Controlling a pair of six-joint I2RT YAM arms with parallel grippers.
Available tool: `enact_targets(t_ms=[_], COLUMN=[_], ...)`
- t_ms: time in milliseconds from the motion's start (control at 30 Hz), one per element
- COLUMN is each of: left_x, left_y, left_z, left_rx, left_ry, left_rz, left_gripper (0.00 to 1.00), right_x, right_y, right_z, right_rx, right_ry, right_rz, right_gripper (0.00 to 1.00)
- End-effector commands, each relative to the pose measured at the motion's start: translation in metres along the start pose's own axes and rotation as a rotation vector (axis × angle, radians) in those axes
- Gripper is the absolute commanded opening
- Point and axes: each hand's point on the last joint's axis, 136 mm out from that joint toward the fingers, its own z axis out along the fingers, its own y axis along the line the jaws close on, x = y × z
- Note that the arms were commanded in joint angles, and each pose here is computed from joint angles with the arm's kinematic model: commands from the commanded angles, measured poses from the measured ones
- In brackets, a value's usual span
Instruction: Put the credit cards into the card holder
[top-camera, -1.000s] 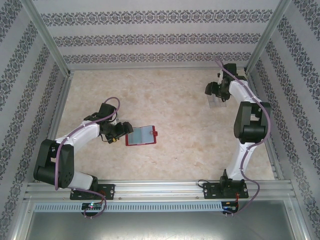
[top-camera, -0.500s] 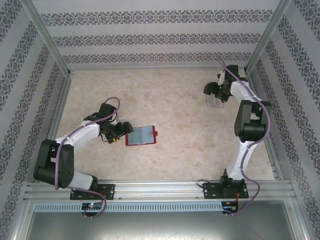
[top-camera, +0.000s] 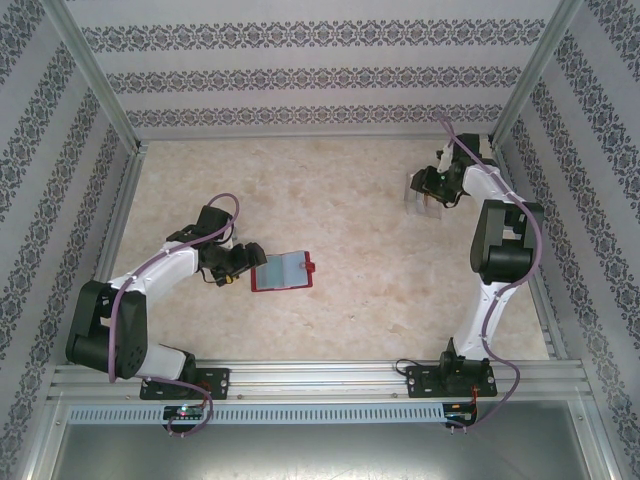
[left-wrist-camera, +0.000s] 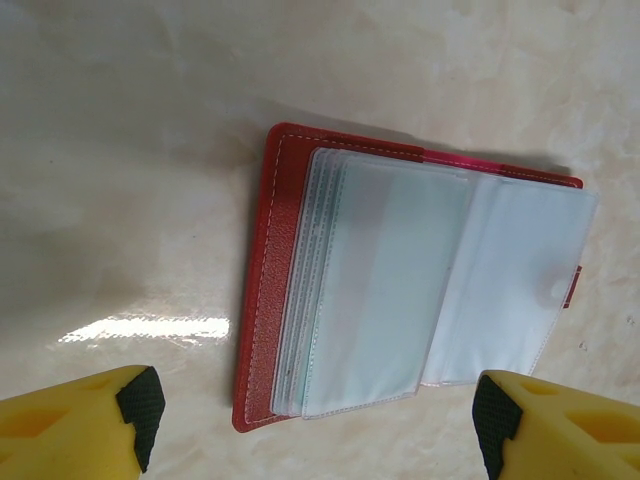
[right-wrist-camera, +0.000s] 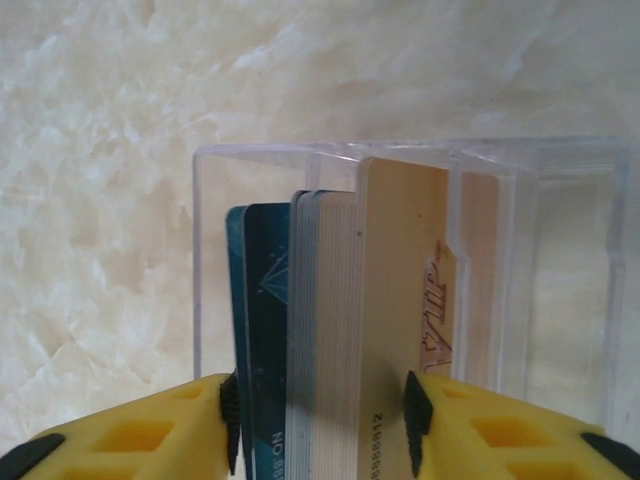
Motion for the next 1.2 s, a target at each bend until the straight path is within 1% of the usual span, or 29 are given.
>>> enact_targets(t_ms=[0,233,400,700,800,867,967,1033,1167], left_x=[0.003,0.003,0.004,0.005,0.005,0.006,0.004,0.004,0.004], left_y=[-0.003,-0.003,-0.004,-0.002,-0.003,-0.003,-0.003,-0.003,-0.003], left_z=[-0.007,-0.008,-0.007,-0.004,-0.003,-0.003,-0.004,-0.004,-0.003], left_rx=[0.011,0.014,0.015,0.014,0.017,0.017,0.018,0.015,0.018], left_ry=[-0.009,-0.011,-0.001,0.001,0.006,0.011,0.001,0.003,0.005], left_rz=[-0.009,-0.014,-0.018,-0.025,-0.025,-0.026,-0.024,-0.024,-0.024], left_gripper=[0.83,0.83,0.83,0.83,0.83,0.83,0.83,0.83,0.83], right_x=[-0.007,-0.011,-0.012,-0.013,-0.012,-0.012,-0.014,-0.015,-0.016], right_y=[0.01,0.019,0.017,0.018,0.013,0.005,0.001,-0.001,-0.002], right_z=[-0.013,-0.02,-0.022,-0.024,-0.025,-0.027,-0.031,-0.035,-0.039], right_rx=[-0.044,-0.101,-0.098,-0.109,-0.085,-0.04,-0.012,-0.013,-0.02], right_ry=[-0.034,-0.057,-0.064,-0.068,-0.076,-0.092,-0.122,-0.148,-0.173], right_rz=[-0.001,0.003,0.008,0.012,0.018,0.024,0.026,0.041,0.055], right_gripper=[0.46,0.44,0.43,0.46,0.46,0.5,0.51,0.51,0.48])
